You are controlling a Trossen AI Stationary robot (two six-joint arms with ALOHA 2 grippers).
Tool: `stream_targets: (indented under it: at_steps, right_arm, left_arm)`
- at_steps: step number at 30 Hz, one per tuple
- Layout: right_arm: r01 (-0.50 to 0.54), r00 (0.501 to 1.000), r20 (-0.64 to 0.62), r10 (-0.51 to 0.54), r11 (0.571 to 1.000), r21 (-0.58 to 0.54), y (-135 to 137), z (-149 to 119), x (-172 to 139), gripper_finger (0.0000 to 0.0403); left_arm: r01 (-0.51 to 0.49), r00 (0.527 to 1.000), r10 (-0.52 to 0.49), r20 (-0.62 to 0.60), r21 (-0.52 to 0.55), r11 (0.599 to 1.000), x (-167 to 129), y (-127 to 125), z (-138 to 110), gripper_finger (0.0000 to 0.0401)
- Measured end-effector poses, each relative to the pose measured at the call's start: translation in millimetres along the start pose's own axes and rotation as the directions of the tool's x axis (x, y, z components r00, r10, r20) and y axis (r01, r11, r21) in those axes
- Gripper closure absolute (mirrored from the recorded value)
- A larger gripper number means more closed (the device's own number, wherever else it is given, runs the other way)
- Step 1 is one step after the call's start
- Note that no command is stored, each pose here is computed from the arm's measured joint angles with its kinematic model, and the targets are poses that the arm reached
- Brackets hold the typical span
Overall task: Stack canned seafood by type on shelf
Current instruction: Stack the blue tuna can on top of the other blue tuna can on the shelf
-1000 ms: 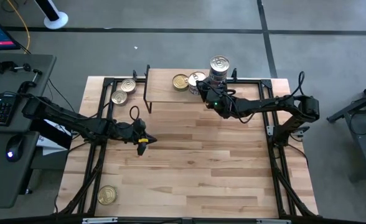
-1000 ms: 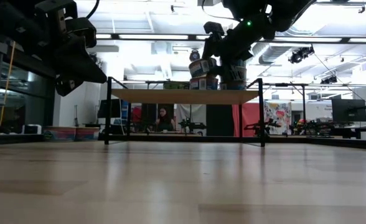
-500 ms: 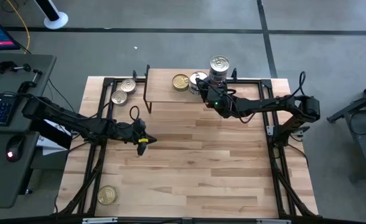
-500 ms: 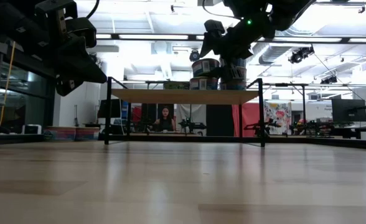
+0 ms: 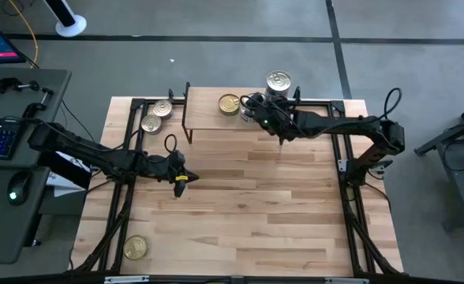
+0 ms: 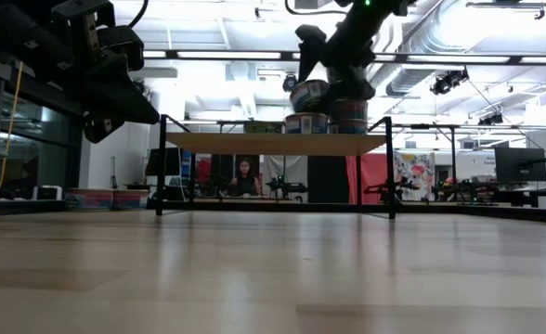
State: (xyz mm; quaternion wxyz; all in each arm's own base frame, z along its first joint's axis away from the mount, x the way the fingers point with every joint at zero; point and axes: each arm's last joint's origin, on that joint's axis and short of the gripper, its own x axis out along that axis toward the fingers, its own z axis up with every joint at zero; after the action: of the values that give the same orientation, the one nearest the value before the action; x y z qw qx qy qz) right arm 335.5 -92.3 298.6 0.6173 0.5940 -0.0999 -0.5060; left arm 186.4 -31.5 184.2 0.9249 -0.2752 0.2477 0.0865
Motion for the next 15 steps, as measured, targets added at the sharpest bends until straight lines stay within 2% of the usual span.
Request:
stream_targets:
  at_steps: [5,15]
  right_arm:
    - [0.005,1.0,-0.008,-0.005,1.0,-0.006,11.9,3.7,-6.9,0.0088]
    - [0.015,0.997,-0.073,-0.015,1.0,0.003,9.8,-5.5,-5.8,0.0088]
  left_arm:
    - [0.0,1.0,0.0,0.0,0.016,1.0,-0.1,0.0,0.0,0.0401]
    - [0.0,1.0,0.0,0.0,0.017,1.0,0.0,0.0,0.0,0.0401]
